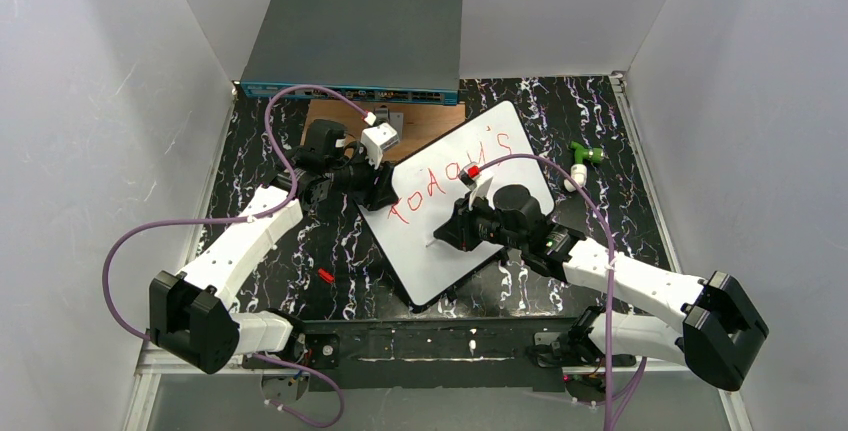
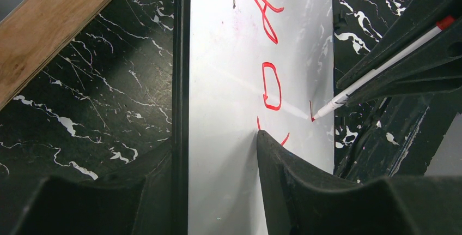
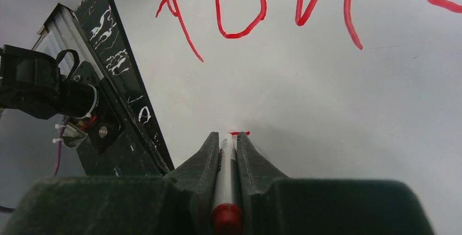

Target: Write a sentence on the whiteboard

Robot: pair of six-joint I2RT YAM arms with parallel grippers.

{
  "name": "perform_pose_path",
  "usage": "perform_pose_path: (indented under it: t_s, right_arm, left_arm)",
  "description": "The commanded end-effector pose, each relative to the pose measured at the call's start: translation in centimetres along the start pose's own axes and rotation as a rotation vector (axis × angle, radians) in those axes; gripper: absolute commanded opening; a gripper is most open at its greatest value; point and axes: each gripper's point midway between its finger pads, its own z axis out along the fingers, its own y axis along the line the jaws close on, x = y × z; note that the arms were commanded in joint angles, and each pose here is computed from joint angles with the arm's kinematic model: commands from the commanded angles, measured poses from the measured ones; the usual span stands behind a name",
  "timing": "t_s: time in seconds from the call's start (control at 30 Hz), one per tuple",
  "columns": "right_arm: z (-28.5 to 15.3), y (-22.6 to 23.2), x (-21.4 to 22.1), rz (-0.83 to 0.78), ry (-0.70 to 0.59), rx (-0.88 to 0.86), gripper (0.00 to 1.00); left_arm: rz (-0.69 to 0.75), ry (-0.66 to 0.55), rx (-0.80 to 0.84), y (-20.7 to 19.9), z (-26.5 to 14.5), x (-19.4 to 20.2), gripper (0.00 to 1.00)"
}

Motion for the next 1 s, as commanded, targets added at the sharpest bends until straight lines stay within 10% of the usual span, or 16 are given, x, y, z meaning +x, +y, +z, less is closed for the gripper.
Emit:
perform_pose_path:
  t_s: [0.0,0.97]
  right_arm:
    - [0.4,-0.8,-0.2,-0.026,-0.01,0.039,0.01]
    - [-0.3,-2.3,1.9,-0.071,0.066,0.098,0.01]
  left_arm:
    - [0.096,0.012,0.081,-2.3,-0.6,0.2,0.0]
    - [0.095,0.017,0.078,-2.3,-0.6,0.6,0.0]
